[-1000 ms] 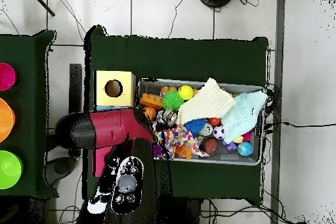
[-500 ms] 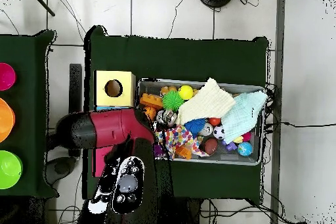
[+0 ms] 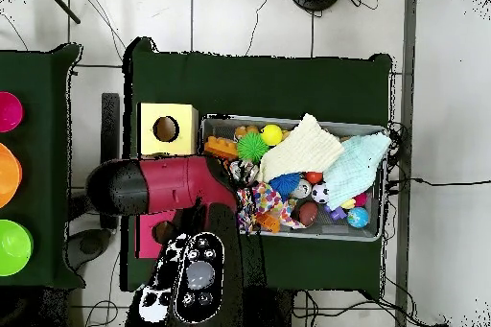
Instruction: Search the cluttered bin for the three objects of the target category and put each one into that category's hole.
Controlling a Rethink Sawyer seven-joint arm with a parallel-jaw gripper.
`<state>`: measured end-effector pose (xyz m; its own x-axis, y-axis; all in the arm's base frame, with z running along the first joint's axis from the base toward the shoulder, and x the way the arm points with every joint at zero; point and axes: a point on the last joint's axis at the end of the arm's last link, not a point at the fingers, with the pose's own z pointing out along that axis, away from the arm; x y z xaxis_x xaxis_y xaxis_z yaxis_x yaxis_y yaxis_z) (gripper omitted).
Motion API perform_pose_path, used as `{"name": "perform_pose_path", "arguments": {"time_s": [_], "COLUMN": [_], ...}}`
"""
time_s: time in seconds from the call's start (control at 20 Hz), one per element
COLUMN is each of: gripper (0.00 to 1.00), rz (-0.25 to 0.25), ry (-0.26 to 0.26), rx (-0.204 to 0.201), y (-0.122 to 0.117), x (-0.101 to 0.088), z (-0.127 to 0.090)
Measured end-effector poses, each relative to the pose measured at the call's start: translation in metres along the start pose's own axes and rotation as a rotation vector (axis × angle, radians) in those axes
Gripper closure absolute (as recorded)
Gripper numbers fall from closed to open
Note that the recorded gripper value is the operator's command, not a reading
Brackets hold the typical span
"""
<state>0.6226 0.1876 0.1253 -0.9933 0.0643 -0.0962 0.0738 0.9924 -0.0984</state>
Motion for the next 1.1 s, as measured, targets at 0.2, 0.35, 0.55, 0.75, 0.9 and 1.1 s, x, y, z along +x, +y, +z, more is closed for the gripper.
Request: {"name": "perform_pose_path", "arguments": {"time_s": [0.2,0.35,0.55,0.75,0.9,1.1], "gripper": [0.00,0.00,0.00,0.00,0.00,0.00], "rz": [0.030,0.041,0.052,0.051,0.047,0.041], "ry": [-0.027,-0.041,-0.065,-0.087,-0.100,-0.113], "rx": [-0.003,-0.005,-0.009,-0.014,-0.018,-0.023], "y": [-0.017,-0.023,-0.029,-0.028,-0.024,-0.019], "x": [-0.013,-0.018,-0.024,-0.026,-0.027,-0.027], "z": [-0.015,-0.022,-0.037,-0.055,-0.071,-0.082]}}
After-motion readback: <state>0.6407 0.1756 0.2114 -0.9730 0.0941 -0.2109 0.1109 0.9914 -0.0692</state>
